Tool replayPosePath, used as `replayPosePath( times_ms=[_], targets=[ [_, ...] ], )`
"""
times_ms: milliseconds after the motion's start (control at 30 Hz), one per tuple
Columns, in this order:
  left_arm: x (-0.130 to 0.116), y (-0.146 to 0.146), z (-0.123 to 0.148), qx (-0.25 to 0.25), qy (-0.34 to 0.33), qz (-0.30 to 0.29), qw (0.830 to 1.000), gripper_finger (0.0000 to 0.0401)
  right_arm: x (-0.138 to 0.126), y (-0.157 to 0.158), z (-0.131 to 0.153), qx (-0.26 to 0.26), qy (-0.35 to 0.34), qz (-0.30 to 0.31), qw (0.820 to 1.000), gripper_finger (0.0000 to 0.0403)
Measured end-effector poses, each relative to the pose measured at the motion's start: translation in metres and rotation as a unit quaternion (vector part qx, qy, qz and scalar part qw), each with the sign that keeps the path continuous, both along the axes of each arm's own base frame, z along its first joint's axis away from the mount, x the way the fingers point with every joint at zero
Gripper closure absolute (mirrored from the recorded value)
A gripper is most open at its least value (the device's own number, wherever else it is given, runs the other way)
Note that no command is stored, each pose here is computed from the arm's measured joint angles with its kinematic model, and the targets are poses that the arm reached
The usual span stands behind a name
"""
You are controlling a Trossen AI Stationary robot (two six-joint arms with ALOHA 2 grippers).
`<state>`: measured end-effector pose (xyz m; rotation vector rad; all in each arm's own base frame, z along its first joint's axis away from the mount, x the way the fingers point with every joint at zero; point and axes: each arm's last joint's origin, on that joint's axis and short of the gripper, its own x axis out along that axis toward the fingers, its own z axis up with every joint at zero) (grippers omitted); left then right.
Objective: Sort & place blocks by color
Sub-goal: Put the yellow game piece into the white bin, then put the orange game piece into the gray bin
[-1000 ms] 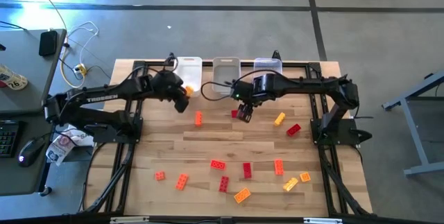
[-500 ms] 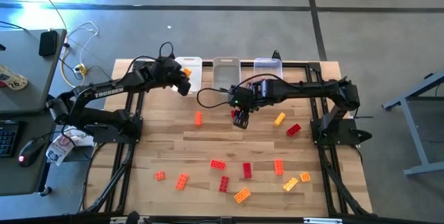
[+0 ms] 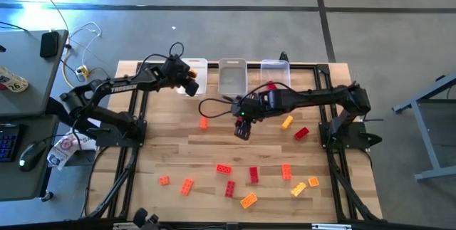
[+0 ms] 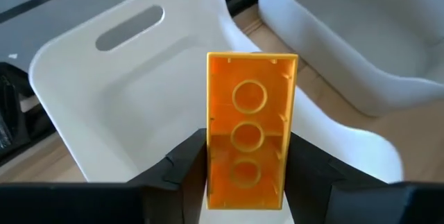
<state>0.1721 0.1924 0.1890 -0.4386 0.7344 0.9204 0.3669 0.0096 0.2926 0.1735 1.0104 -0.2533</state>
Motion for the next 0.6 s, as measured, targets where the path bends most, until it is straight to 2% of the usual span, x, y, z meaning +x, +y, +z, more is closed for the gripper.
replayPosePath(
  times_ms=[467,600],
  targets=[
    [0.002,0.002,-0.004,-0.002,0.002,0.007,1.0,0.0208,0.005,0.047,0.006,0.01,-0.057,0.055,0.997,0.0187],
    [0.003,0.001,-0.004,-0.016,-0.013,-0.012,1.0,0.0204,0.006,0.057,0.008,0.013,-0.075,0.067,0.995,0.0187]
  ],
)
